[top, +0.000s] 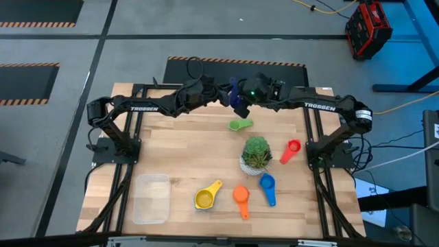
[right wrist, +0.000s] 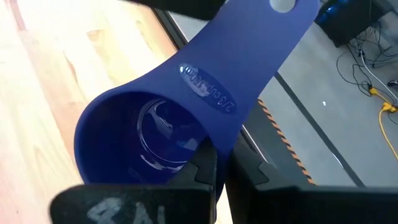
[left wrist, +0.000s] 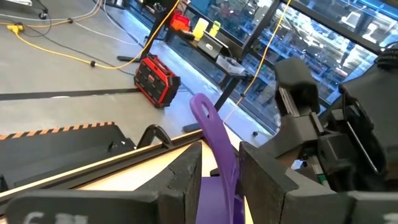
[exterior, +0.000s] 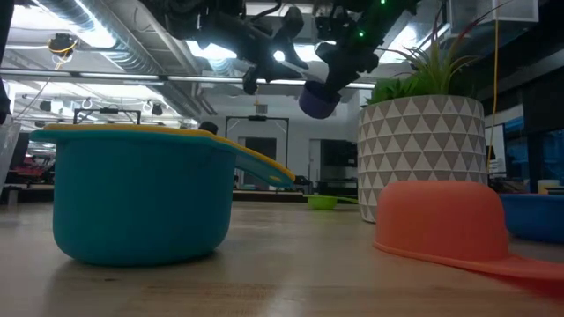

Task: Nest measuring cups in basket
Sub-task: Stack the dark blue measuring cup on top of the yellow measuring cup

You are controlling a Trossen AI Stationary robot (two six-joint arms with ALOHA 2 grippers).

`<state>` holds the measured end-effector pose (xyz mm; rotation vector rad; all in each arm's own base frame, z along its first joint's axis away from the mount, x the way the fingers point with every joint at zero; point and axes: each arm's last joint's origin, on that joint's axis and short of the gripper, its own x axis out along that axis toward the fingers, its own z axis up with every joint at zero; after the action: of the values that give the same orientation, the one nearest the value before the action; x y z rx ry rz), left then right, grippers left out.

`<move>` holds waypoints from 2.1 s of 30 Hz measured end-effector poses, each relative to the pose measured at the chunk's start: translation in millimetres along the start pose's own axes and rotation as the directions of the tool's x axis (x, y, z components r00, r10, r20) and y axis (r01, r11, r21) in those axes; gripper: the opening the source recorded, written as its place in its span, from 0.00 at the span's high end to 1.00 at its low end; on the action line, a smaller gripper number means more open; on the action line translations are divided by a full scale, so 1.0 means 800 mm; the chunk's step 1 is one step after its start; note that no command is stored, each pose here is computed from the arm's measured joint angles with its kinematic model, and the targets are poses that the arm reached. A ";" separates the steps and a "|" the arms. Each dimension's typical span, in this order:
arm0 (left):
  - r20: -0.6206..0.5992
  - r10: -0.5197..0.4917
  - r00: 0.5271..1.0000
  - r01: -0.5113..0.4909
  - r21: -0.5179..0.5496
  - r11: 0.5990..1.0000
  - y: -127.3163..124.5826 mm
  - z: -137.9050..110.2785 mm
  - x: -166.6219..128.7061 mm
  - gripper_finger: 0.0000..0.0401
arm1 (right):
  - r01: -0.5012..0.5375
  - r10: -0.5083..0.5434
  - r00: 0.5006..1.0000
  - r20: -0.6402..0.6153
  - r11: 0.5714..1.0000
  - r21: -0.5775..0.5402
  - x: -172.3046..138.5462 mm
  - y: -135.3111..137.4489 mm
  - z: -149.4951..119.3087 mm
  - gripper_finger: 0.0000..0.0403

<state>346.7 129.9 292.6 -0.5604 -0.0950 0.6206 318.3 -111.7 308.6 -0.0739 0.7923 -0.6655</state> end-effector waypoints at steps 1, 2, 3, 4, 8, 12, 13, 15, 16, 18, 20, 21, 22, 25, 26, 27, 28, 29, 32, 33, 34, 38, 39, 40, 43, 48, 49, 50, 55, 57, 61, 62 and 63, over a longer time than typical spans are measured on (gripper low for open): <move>0.001 0.000 1.000 0.000 0.000 1.000 0.000 0.000 0.000 0.75 | 0.000 0.000 1.000 0.002 1.000 0.000 0.000 0.000 0.000 0.96; 0.001 0.000 1.000 0.000 0.000 1.000 0.000 0.000 0.000 0.75 | -0.005 0.005 1.000 0.007 1.000 0.000 0.000 0.000 0.001 0.96; 0.001 0.000 1.000 0.000 0.000 1.000 0.000 0.000 0.000 0.75 | -0.020 0.020 1.000 0.012 1.000 -0.001 0.000 0.001 0.001 0.96; 0.001 0.000 1.000 0.000 0.000 1.000 0.000 0.000 0.000 0.75 | -0.037 0.037 0.999 0.017 0.999 -0.008 0.000 0.002 0.002 0.96; 0.001 0.000 1.000 0.000 0.001 1.000 0.000 0.000 0.000 0.75 | -0.093 0.094 0.995 0.043 0.995 -0.019 -0.001 0.006 0.005 0.96; 0.002 0.000 1.000 0.000 0.001 1.000 0.000 0.000 0.000 0.75 | -0.100 0.101 0.994 0.048 0.995 -0.025 -0.002 0.008 0.006 0.96; 0.002 0.000 1.000 0.000 0.002 1.000 0.000 0.000 0.000 0.75 | -0.100 0.101 0.994 0.049 0.995 -0.025 -0.002 0.008 0.006 0.96; 0.002 0.000 1.000 0.000 0.002 1.000 0.000 0.000 0.000 0.77 | -0.099 0.100 0.994 0.049 0.995 -0.025 -0.002 0.008 0.006 0.96; 0.002 0.001 1.000 -0.001 0.002 1.000 0.000 0.000 0.000 0.78 | -0.099 0.100 0.994 0.049 0.995 -0.025 -0.002 0.008 0.006 0.96; 0.001 -0.002 1.000 0.002 0.002 1.000 0.000 0.000 0.000 0.80 | -0.099 0.100 0.994 0.049 0.995 -0.023 -0.002 0.008 0.006 0.96; -0.002 -0.007 1.000 0.007 0.002 1.000 0.000 0.000 0.000 0.84 | -0.099 0.100 0.994 0.049 0.995 -0.020 -0.002 0.008 0.006 0.96; -0.002 -0.010 1.000 0.010 0.001 1.000 -0.001 0.000 0.000 0.86 | -0.099 0.100 0.994 0.049 0.995 -0.019 -0.002 0.008 0.006 0.96; -0.001 -0.013 1.000 0.013 0.000 1.000 -0.001 0.000 0.000 0.89 | -0.098 0.099 0.994 0.049 0.995 -0.019 -0.002 0.008 0.006 0.96; 0.000 -0.022 1.000 0.022 -0.007 1.000 -0.002 0.001 0.000 0.95 | -0.099 0.099 0.994 0.051 0.995 -0.014 -0.002 0.008 0.006 0.96; 0.001 -0.024 1.000 0.024 -0.010 1.000 -0.002 0.001 -0.001 0.97 | -0.098 0.099 0.994 0.052 0.995 -0.011 -0.002 0.008 0.006 0.96; 0.001 -0.025 1.000 0.025 -0.010 1.000 -0.002 0.002 -0.001 0.98 | -0.099 0.099 0.994 0.052 0.995 -0.009 -0.002 0.008 0.006 0.96; 0.001 -0.025 1.000 0.025 -0.010 1.000 -0.002 0.002 -0.001 0.98 | -0.098 0.098 0.994 0.052 0.995 -0.008 -0.002 0.008 0.006 0.96; 0.001 -0.025 1.000 0.025 -0.010 1.000 -0.002 0.002 -0.001 0.98 | -0.098 0.098 0.994 0.052 0.995 -0.010 -0.002 0.008 0.006 0.96; -0.003 -0.029 1.000 0.029 -0.006 1.000 -0.002 0.001 -0.001 0.97 | -0.099 0.099 0.994 0.052 0.995 -0.015 -0.002 0.008 0.006 0.91; -0.009 -0.035 0.999 0.035 -0.002 0.999 -0.002 0.001 -0.001 0.97 | -0.099 0.099 0.994 0.051 0.995 -0.011 -0.002 0.008 0.006 0.89; -0.015 -0.027 1.000 0.028 0.014 1.000 -0.002 0.000 -0.001 0.98 | -0.099 0.099 0.994 0.046 0.995 -0.010 -0.002 0.008 0.005 0.85; -0.013 -0.012 1.000 0.012 0.017 1.000 0.001 -0.001 0.000 0.99 | -0.098 0.098 0.994 0.051 0.995 -0.012 -0.003 0.007 0.006 0.71; -0.012 -0.017 1.000 0.017 0.016 1.000 0.000 0.000 0.000 0.99 | -0.098 0.098 0.994 0.051 0.995 -0.014 -0.003 0.007 0.006 0.68; -0.014 -0.020 1.000 0.021 0.016 1.000 0.000 0.000 0.000 0.99 | -0.098 0.098 0.994 0.051 0.995 -0.016 -0.003 0.007 0.006 0.65; -0.021 -0.030 0.999 0.031 0.016 0.999 -0.001 0.000 0.000 0.99 | -0.098 0.099 0.994 0.036 0.995 -0.036 -0.010 0.004 0.004 0.60; -0.085 -0.132 0.988 0.132 0.004 0.991 -0.004 -0.003 -0.001 0.99 | -0.092 0.097 0.992 0.079 0.994 -0.061 -0.058 -0.017 0.004 0.59; -0.105 -0.163 0.981 0.163 -0.002 0.987 -0.006 -0.003 -0.001 0.99 | -0.091 0.096 0.991 0.091 0.994 -0.059 -0.071 -0.023 0.002 0.60; -0.128 -0.197 0.972 0.198 -0.012 0.980 -0.007 -0.004 -0.002 0.99 | -0.091 0.096 0.991 0.092 0.994 -0.058 -0.084 -0.029 0.000 0.60; -0.256 -0.397 0.881 0.378 -0.122 0.918 -0.017 -0.010 -0.006 0.99 | -0.103 0.106 0.991 0.077 0.994 -0.044 -0.145 -0.055 -0.023 0.60; -0.315 -0.486 0.815 0.447 -0.193 0.874 -0.026 -0.017 -0.010 0.99 | -0.109 0.111 0.990 0.086 0.994 -0.028 -0.166 -0.064 -0.035 0.60; -0.415 -0.635 0.652 0.539 -0.335 0.773 -0.054 -0.035 -0.026 0.99 | -0.193 0.191 0.974 0.120 0.981 0.004 -0.192 -0.072 -0.063 0.60; -0.434 -0.662 0.611 0.548 -0.371 0.750 -0.062 -0.040 -0.030 0.99 | -0.224 0.221 0.967 0.130 0.974 0.015 -0.197 -0.072 -0.071 0.60; -0.452 -0.687 0.568 0.555 -0.406 0.726 -0.069 -0.045 -0.035 0.99 | -0.257 0.252 0.958 0.136 0.966 0.018 -0.199 -0.072 -0.078 0.60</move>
<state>361.9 59.7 293.3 -0.8587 0.2191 -0.3012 164.1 -53.8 383.1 0.0163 0.6481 -0.4254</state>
